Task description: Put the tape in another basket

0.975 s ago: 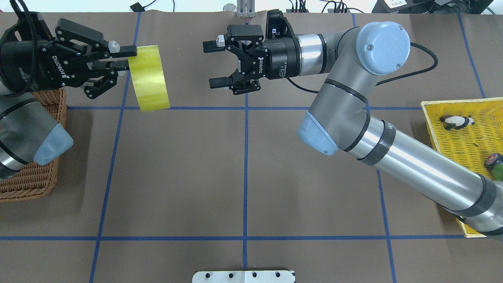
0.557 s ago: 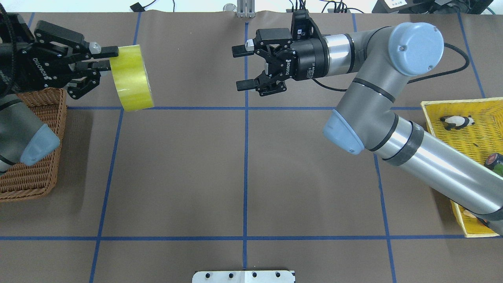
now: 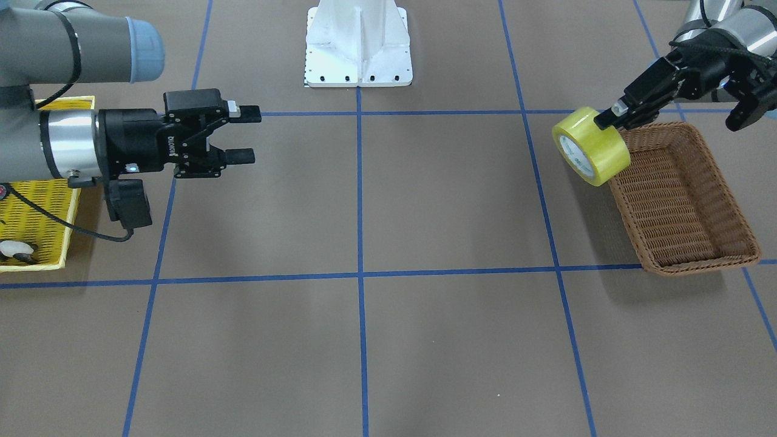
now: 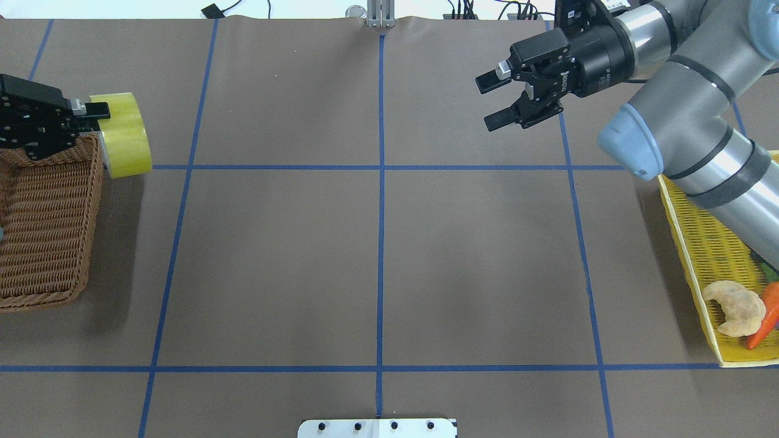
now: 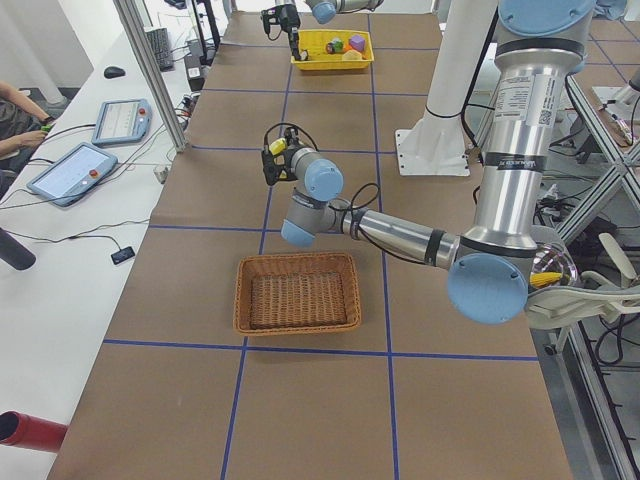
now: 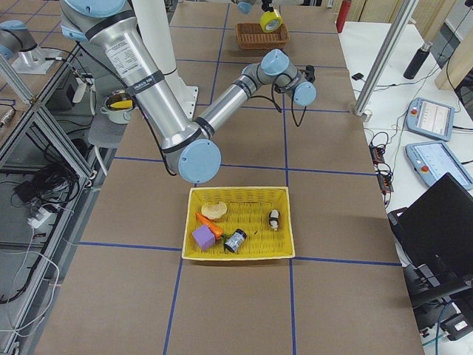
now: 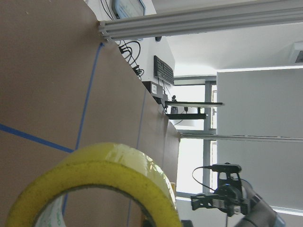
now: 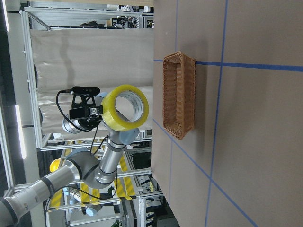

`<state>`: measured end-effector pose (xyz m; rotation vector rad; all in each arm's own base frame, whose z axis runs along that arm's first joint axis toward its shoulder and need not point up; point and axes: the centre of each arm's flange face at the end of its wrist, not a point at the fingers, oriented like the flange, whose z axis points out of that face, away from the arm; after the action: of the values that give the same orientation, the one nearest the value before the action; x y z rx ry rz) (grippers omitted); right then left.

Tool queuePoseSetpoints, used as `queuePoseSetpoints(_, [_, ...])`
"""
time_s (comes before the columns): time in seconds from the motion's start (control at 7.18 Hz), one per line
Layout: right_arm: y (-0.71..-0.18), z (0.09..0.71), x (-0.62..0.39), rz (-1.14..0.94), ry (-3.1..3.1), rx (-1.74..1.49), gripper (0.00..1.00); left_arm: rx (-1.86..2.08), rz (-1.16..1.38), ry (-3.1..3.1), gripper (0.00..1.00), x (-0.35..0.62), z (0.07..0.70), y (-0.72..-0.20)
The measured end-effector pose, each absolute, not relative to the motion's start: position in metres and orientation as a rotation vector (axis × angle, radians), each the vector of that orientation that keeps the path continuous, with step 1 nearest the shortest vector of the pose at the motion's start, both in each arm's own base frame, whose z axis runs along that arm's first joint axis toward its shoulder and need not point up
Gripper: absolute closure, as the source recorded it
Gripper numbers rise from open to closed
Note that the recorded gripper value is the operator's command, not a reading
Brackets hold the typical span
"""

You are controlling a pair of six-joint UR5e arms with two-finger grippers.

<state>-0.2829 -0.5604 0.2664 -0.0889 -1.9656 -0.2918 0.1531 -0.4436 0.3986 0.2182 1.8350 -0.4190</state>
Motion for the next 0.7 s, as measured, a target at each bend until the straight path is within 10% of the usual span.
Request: queuePoseSetpoints(0.7, [-0.577, 0.309, -0.182, -0.374, -1.668, -0.082, 0.02, 0.439, -0.28, 1.327, 1.0, 0.106, 0.517, -0.424])
